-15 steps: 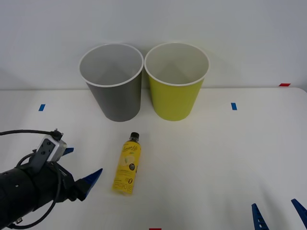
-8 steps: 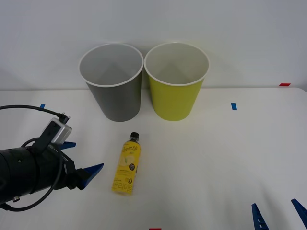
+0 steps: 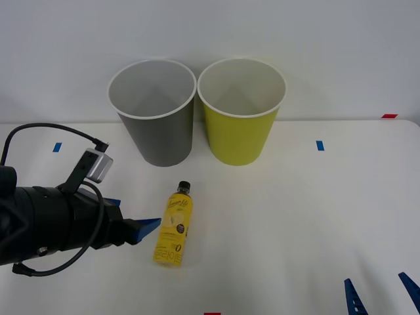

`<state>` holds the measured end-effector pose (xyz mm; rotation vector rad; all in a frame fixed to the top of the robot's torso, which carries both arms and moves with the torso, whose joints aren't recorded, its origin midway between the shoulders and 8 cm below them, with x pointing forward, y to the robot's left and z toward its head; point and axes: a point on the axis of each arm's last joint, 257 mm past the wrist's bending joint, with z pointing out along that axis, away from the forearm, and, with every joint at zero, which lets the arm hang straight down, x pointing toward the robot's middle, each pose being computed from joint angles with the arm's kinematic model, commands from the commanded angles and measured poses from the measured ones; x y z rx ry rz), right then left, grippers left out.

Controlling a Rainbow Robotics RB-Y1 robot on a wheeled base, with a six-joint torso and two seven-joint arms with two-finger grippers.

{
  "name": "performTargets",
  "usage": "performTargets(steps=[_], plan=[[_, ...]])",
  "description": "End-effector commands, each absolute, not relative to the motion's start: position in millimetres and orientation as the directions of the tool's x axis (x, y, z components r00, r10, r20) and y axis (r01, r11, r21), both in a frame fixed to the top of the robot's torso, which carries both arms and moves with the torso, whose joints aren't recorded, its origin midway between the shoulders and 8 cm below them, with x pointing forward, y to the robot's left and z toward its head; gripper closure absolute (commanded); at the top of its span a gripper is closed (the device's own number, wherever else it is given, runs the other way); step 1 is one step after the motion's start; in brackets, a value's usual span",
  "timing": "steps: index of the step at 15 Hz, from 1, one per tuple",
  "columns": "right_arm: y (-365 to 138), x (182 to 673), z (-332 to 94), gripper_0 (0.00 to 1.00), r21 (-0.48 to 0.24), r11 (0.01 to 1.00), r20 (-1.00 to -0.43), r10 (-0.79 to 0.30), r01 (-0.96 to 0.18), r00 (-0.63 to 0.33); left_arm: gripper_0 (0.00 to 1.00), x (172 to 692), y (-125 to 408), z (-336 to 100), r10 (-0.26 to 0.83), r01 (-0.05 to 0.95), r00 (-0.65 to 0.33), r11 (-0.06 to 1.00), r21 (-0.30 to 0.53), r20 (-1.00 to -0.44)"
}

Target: Put cans in the gray bin and PET bottles in the light green bin.

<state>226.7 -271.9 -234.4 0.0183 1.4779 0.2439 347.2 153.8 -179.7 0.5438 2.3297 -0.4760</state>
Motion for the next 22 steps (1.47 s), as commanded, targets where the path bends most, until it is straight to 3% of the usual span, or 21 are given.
performTargets(steps=[1,6,9,16,22], plan=[[-271.9,226.7,-234.4,0.0,0.161,0.975,-0.982,0.174,-0.151,0.073,0.0,354.1,142.9,-189.1,0.263,0.476,-0.685,0.867,-0.145,-0.679],[-271.9,226.7,-234.4,0.0,0.161,0.975,-0.982,0.174,-0.151,0.073,0.0,359.4,133.3,-200.2,0.192,0.378,-0.735,0.912,-0.157,-0.65],[-271.9,226.7,-234.4,0.0,0.161,0.975,-0.982,0.174,-0.151,0.073,0.0,364.4,121.7,-204.4,0.15,0.345,-0.73,0.923,-0.171,-0.667],[-271.9,226.7,-234.4,0.0,0.161,0.975,-0.982,0.174,-0.151,0.073,0.0,385.0,130.0,-225.3,0.191,0.344,-0.71,0.934,-0.097,-0.677],[-271.9,226.7,-234.4,0.0,0.161,0.975,-0.982,0.174,-0.151,0.073,0.0,386.4,121.5,-225.5,0.196,0.353,-0.691,0.931,-0.088,-0.695]])
